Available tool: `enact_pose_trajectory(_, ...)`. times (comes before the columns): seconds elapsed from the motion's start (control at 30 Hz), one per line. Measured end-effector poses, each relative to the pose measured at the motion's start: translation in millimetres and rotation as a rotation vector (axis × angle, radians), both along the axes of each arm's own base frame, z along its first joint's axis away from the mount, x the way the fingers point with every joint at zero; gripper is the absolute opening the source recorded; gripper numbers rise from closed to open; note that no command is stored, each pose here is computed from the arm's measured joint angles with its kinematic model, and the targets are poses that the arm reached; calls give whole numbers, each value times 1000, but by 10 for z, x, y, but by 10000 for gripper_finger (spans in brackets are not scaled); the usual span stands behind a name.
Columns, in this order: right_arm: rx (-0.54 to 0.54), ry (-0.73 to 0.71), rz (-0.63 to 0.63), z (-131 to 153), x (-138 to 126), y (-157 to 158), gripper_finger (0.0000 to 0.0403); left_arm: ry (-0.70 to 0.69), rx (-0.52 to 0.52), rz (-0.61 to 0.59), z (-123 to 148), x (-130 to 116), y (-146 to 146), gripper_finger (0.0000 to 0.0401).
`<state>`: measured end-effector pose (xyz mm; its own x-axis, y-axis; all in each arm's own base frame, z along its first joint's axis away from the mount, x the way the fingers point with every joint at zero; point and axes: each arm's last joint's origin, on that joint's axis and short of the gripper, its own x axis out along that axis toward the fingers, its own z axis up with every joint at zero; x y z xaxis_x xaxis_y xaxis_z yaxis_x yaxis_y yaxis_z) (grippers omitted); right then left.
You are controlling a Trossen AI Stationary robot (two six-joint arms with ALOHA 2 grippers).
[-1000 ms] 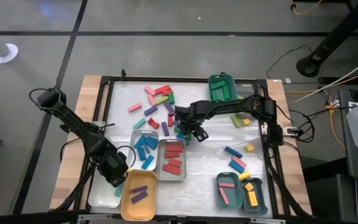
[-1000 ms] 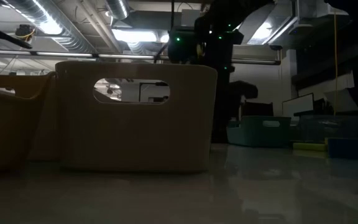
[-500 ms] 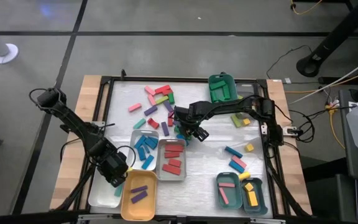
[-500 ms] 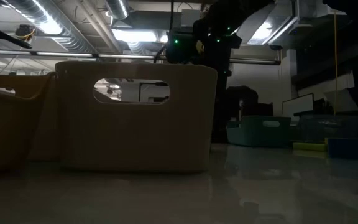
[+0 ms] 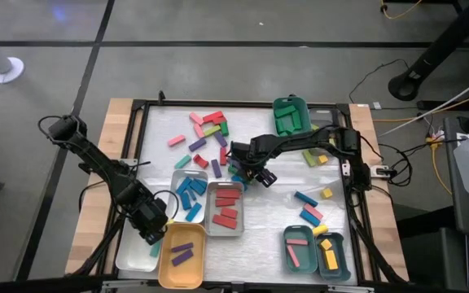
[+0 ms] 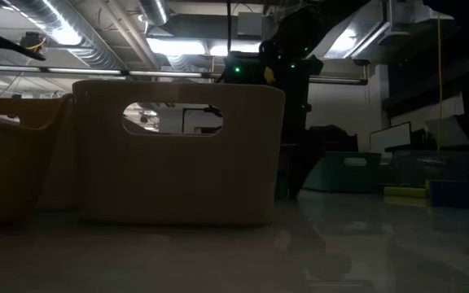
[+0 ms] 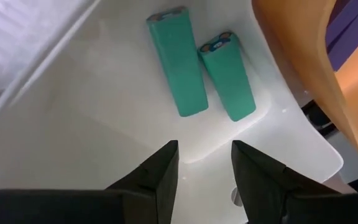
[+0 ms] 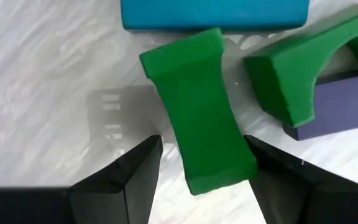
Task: Sort blocks
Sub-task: Put the green block into the top green bin
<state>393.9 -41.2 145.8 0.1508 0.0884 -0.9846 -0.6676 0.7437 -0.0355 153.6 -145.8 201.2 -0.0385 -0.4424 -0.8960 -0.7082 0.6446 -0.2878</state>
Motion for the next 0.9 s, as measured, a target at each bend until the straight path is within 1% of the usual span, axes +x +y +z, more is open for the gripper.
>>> enact_pose_trajectory(0.07, 6, -1, -2, -1, 0, 2, 222, -7, 8, 3, -1, 3, 2, 136)
enact_pose_trajectory(0.13, 13, 0, -3, -3, -2, 4, 207, -17, 15, -1, -2, 5, 4, 136)
enact_pose_trajectory(0.27, 19, 7, -4, -5, -9, 8, 157, -34, 15, -25, -1, 8, 3, 136)
enact_pose_trajectory(0.33, 23, 8, -21, 1, -10, 8, 133, -56, -2, -50, 11, 13, -5, 136)
enact_pose_trajectory(0.43, 28, 22, -56, 42, -7, 8, 130, -89, -66, -68, 62, 23, -25, 136)
enact_pose_trajectory(0.53, 36, 80, -81, 118, -45, 12, 130, -157, -120, -68, 156, 22, -24, 136)
enact_pose_trajectory(0.63, 20, 84, -88, 266, -46, 7, 130, -254, -137, -41, 268, 11, 5, 136)
enact_pose_trajectory(0.7, -5, 105, -104, 340, -51, 3, 137, -351, -110, -23, 347, -5, 48, 136)
enact_pose_trajectory(0.77, -33, 127, -111, 393, -58, -5, 143, -458, -50, -4, 414, -17, 111, 136)
enact_pose_trajectory(0.9, -93, 145, -118, 485, -67, -27, 137, -699, 123, 10, 554, -31, 271, 136)
